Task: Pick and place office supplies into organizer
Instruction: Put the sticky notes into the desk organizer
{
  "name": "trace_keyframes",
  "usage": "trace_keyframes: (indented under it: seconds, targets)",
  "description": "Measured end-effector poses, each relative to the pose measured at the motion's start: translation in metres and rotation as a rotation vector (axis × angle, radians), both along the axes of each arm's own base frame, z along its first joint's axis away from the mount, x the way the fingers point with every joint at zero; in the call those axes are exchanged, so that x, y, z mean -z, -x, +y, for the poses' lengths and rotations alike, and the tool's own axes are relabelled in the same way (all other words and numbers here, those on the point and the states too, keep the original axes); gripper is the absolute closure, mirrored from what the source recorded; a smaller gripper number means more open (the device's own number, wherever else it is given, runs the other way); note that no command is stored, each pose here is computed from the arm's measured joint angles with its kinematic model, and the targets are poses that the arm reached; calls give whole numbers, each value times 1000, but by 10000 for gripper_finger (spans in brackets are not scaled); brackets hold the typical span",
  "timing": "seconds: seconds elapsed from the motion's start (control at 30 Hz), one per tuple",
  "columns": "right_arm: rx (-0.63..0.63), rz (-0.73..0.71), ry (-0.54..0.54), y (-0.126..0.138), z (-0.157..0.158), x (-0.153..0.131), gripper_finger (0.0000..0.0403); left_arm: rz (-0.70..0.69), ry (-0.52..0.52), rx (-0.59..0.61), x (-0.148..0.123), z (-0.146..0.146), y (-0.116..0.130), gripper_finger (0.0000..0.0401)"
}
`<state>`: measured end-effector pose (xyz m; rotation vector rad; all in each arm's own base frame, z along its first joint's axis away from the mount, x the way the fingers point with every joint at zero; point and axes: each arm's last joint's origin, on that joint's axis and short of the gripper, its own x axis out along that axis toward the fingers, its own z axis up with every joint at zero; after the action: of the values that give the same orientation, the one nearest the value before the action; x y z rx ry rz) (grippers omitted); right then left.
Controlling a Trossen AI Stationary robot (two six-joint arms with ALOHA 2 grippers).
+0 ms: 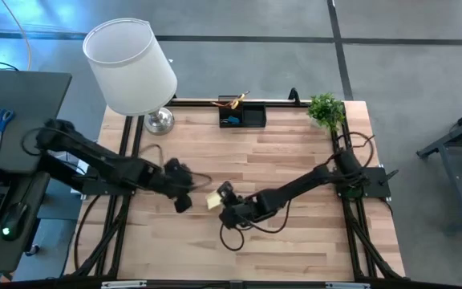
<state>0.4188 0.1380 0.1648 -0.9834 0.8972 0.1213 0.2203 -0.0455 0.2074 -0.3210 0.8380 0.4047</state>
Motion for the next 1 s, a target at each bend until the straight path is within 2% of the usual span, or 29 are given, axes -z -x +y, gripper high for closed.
trace_keyframes:
  seconds: [0.13, 0.2, 0.3, 0.4, 0.53, 0.73, 0.83, 1.0]
  targets:
    - [168, 25, -55, 16, -20, -26, 399, -170, -67, 8, -38, 6, 16, 335]
    - [262, 48, -48, 28, -36, -33, 400, -271, -77, 18, -54, 8, 22, 335]
    - [397, 40, -12, 51, -66, -40, 399, -337, -100, 39, -65, 7, 29, 335]
    - [484, -25, 25, 75, -99, -44, 400, -339, -106, 67, -66, 4, 34, 335]
    - [513, -144, 49, 99, -145, -40, 399, -351, -127, 85, -67, 0, 32, 335]
    - [467, -176, 212, 117, -214, -31, 399, -428, -137, 113, -73, -3, 23, 335]
    - [440, -170, 186, 120, -245, -29, 399, -423, -136, 119, -71, -4, 22, 335]
    - [478, -150, 148, 123, -287, -30, 396, -430, -133, 125, -71, -4, 20, 335]
